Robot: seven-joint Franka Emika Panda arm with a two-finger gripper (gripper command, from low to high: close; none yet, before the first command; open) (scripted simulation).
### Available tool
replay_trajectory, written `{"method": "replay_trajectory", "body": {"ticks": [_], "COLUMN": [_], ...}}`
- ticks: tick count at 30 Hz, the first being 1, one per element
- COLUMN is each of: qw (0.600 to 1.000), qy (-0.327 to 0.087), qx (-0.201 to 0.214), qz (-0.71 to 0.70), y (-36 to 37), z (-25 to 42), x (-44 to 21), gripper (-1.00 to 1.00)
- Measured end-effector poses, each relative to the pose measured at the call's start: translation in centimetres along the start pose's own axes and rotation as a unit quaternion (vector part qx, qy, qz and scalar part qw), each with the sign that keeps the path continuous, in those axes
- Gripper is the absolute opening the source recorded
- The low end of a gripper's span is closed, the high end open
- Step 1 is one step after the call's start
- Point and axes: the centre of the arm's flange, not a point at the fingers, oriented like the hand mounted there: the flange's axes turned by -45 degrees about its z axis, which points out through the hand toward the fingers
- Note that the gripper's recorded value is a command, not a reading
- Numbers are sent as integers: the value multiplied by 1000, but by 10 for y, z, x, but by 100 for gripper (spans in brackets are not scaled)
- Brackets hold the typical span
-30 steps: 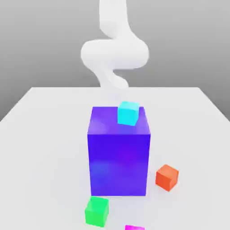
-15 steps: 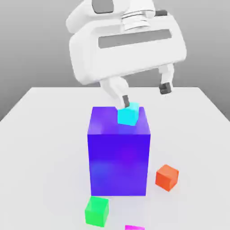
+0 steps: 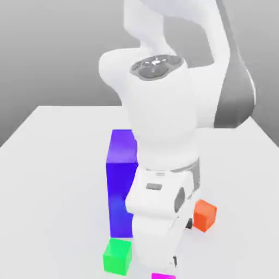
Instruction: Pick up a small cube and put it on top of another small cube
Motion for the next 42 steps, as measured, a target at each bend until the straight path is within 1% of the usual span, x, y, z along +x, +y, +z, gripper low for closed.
{"method": "replay_trajectory", "body": {"ticks": [4, 8, 9, 15, 20, 26, 33, 42], "qw": [996, 994, 994, 994, 994, 973, 921, 818], "qy": [-44, -56, -56, -56, -56, -60, -57, -46], "qx": [6, 6, 6, 8, 8, 16, 26, 34], "qz": [-71, -90, -90, -90, -96, -224, -385, -573], "y": [-3, -2, -3, -4, -3, -11, -26, -51], "z": [39, 96, 107, 113, 55, 26, 3, -12], "x": [-9, -16, -17, -18, -13, -43, -79, -118], "gripper": [0, 0, -100, -100, -100, -100, -100, -100]}}
